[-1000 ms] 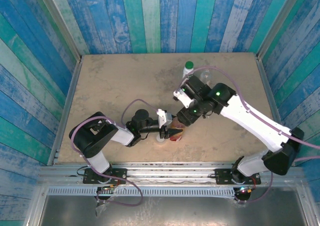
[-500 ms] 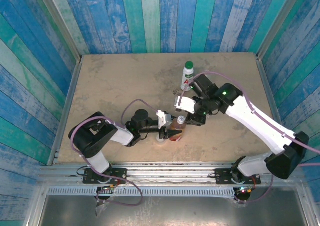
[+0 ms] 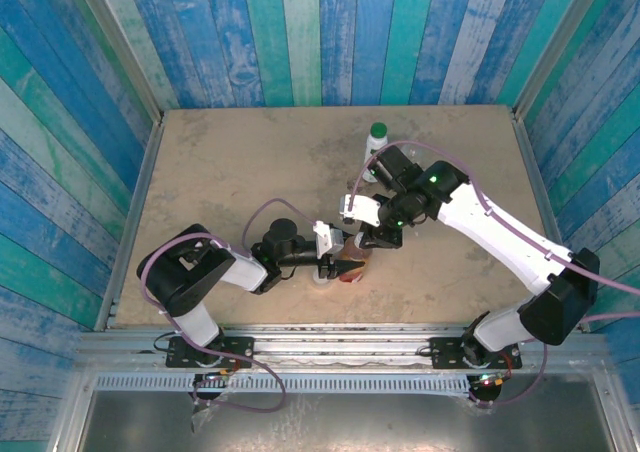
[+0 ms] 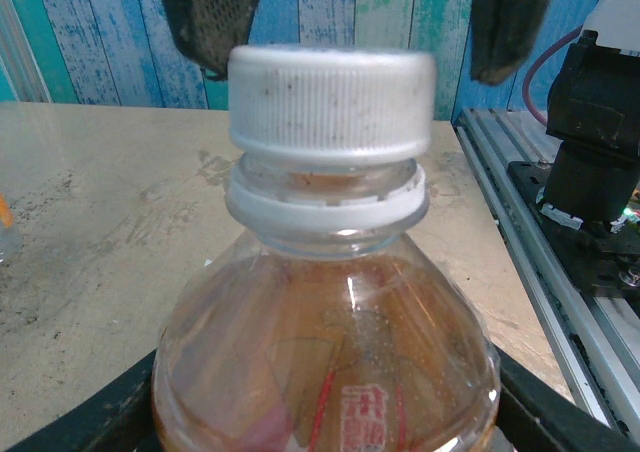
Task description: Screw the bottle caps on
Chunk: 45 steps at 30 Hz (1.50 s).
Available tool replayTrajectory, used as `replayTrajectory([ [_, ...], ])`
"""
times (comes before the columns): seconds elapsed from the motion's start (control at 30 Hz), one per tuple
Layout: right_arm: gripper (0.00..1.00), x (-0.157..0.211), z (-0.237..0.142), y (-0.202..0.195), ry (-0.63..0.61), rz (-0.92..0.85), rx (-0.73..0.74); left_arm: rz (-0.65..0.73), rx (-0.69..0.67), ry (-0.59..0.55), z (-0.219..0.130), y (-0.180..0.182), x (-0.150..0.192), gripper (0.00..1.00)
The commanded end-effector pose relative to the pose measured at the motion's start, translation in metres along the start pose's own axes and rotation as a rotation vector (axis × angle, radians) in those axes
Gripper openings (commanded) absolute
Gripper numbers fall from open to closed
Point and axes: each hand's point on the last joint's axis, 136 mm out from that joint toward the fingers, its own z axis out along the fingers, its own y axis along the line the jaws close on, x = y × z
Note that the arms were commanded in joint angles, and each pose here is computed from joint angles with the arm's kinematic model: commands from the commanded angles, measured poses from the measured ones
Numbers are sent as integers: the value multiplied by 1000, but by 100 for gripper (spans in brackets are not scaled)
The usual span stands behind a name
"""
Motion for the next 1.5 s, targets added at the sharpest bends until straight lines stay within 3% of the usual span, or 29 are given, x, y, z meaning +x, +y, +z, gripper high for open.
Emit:
replayTrajectory([
  [0.0, 38, 2, 0, 3, 20, -56, -32, -82, 20, 105, -6, -10, 29, 63],
  [0.37, 30, 4, 4, 4, 45, -22, -57, -80, 7, 104, -6, -8, 28, 63],
  [0.5, 24, 6, 5, 7, 44, 80, -59, -79, -23, 107, -5, -2, 29, 62],
  [0.6, 17, 13, 9, 2, 78, 290, -19, -82, -49, 104, -3, 4, 30, 62],
  [0.7, 11, 31, 9, -13, 146, 626, 116, -81, -72, 89, -1, 10, 26, 63],
  [0.87, 7, 48, 7, -7, 178, 952, 207, -82, -72, 93, 3, 13, 28, 62],
  [0.93, 10, 47, 7, -6, 171, 1052, 236, -79, -67, 94, 4, 13, 28, 63],
  [1.1, 33, 32, 6, -12, 146, 1005, 235, -73, -56, 92, 4, 12, 25, 62],
  [1.27, 62, 12, -16, -19, 56, 766, 193, -80, -45, 70, 0, 6, 20, 63],
  [1.37, 70, 5, -32, -20, -40, 589, 176, -103, -45, 19, -4, 3, 10, 63],
  [1.47, 70, -2, -46, -17, -169, 438, 147, -111, -35, -26, -6, 1, -3, 62],
])
